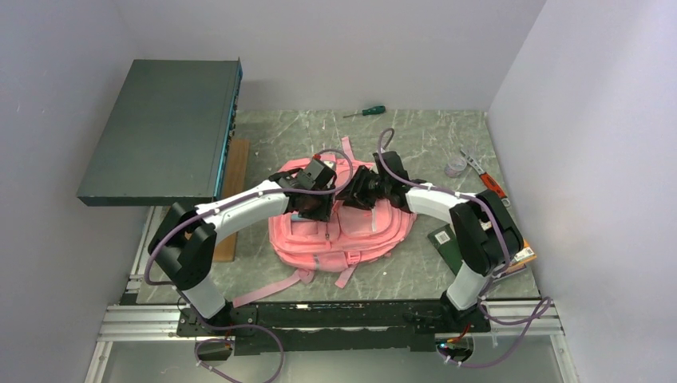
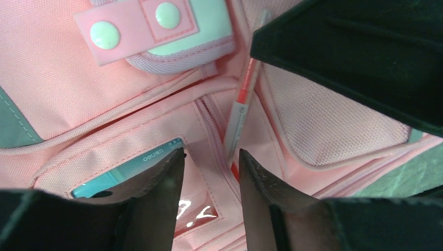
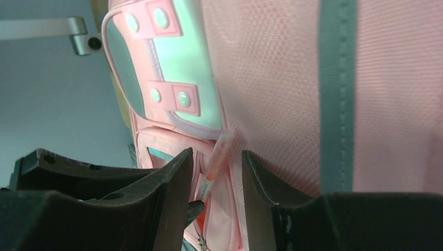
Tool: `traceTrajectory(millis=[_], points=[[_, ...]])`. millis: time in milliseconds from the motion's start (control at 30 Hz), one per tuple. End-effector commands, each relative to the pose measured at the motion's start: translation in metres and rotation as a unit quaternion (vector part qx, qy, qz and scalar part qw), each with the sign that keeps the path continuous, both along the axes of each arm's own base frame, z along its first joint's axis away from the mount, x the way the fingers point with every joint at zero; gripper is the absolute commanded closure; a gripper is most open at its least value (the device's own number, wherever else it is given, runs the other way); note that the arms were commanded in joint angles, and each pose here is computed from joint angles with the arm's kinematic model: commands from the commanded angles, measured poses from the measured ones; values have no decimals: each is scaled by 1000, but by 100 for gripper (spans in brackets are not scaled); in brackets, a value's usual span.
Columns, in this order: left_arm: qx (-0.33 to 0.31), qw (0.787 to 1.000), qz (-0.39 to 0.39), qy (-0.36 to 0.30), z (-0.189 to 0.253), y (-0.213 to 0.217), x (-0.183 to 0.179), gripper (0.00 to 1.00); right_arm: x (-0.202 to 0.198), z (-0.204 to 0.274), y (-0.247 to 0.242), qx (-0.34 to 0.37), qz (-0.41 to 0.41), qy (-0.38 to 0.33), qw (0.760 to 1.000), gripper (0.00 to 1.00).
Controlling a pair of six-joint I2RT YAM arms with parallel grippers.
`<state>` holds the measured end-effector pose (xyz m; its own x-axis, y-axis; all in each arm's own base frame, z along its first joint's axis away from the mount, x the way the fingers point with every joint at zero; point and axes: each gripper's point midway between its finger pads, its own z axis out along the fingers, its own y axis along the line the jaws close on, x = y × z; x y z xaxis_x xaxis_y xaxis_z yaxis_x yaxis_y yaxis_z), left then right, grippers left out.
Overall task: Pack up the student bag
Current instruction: Place the stationery in the student bag.
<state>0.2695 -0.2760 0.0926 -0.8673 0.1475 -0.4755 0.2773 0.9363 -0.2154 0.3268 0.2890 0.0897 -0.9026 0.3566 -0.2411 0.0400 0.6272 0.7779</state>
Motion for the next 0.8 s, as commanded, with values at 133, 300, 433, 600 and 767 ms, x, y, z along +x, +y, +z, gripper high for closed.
traceTrajectory(millis=[133,300,433,600,767], points=[[20,1000,10,-10,-2,-1,5,66,12,-7,10,36,-53,65,996,64],[20,1000,2,-8,-4,-2,3,64,7,-6,25,47,-36,77,995,68],[18,1000,-5,-2,-7,-3,0,61,8,-4,30,45,-30,67,996,67],[13,1000,-9,-8,-4,-3,-3,58,9,-11,37,43,-16,73,996,74],[12,1000,-15,-12,4,-1,-4,47,4,-8,31,45,-29,77,996,100]])
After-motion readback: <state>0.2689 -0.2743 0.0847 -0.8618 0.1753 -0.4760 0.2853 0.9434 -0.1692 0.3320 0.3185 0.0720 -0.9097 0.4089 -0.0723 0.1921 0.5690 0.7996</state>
